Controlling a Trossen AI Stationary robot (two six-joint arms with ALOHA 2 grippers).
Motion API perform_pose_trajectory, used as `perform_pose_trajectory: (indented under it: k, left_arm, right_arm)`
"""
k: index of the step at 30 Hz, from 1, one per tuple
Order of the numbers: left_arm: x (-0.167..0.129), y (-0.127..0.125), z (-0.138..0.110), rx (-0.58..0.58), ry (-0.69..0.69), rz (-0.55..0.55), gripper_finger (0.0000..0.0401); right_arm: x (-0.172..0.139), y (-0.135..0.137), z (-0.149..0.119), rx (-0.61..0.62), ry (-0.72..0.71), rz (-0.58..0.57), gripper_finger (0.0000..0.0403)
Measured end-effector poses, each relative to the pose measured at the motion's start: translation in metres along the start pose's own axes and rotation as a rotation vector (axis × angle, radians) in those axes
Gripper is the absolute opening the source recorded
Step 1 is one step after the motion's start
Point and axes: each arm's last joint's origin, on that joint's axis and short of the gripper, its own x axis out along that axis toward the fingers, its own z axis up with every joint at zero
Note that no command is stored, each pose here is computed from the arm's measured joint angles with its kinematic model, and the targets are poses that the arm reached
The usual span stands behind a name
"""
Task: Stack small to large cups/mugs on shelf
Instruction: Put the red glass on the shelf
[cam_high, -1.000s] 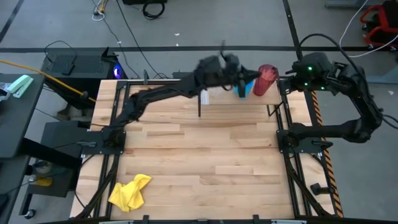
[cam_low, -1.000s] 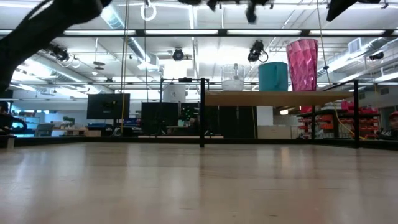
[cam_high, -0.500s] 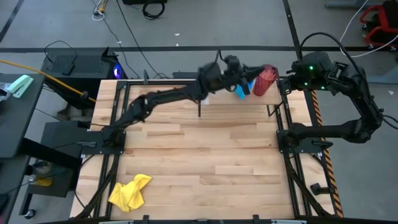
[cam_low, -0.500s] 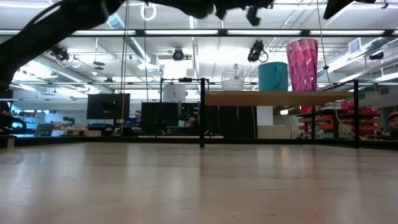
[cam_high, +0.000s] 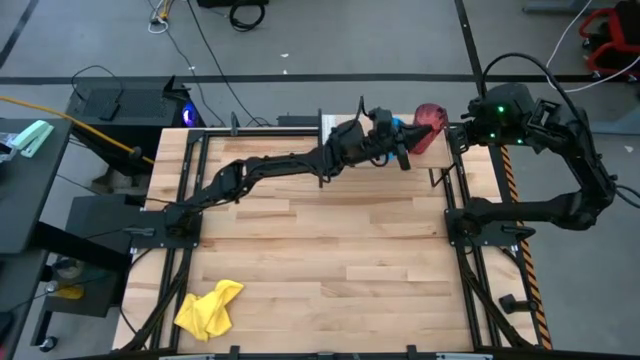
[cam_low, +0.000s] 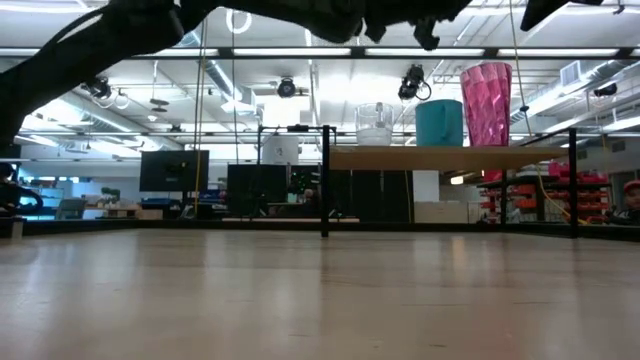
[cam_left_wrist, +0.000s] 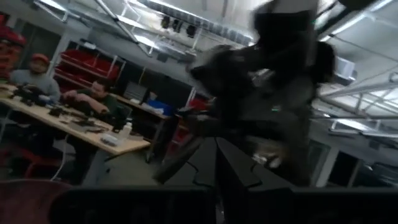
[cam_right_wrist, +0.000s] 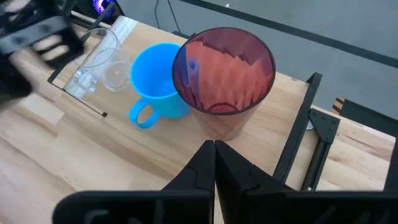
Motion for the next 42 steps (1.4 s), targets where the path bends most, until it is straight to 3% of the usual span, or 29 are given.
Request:
perform_pose_trajectory:
  k: [4, 8, 11, 16, 23, 27, 36, 39, 42]
  left_arm:
    - [0.0, 0.009, -0.006, -0.042, 0.012, 0.017, 0.001]
    - [0.0, 0.001, 0.013, -0.096, -0.001, -0.064, 0.0017]
    - [-0.002, -0.007, 0.038, -0.095, 0.045, -0.099, 0.0023]
    - [-0.013, -0.022, 0.087, 0.038, 0.159, -0.049, 0.0015]
    - [-0.042, -0.038, 0.169, 0.099, 0.208, 0.017, 0.0017]
    - [-0.073, -0.039, 0.2, 0.153, 0.395, 0.12, 0.0015]
    - [-0.132, -0.018, 0.183, 0.228, 0.988, 0.511, 0.0016]
    - [-0.14, -0.018, 0.179, 0.267, 1.049, 0.614, 0.002]
    - [-0.142, -0.022, 0.175, 0.29, 1.063, 0.618, 0.0021]
  right_arm:
    - [0.0, 0.0, 0.0, 0.0, 0.0, 0.0, 0.0011]
    - [-0.001, 0.0, 0.0, 0.001, -0.003, 0.001, 0.0013]
    - [-0.001, 0.0, 0.0, -0.008, -0.006, 0.003, 0.0012]
    - [-0.001, 0.001, 0.002, -0.013, -0.025, 0.011, 0.0012]
    - [-0.001, 0.001, 0.003, -0.029, -0.032, 0.015, 0.0011]
    - [-0.001, 0.001, 0.003, -0.036, -0.032, 0.014, 0.0013]
    - [-0.001, 0.001, 0.003, -0.05, -0.033, 0.014, 0.0012]
    - [-0.001, 0.001, 0.002, -0.052, -0.034, 0.015, 0.0013]
    - [-0.001, 0.001, 0.002, -0.055, -0.034, 0.015, 0.0013]
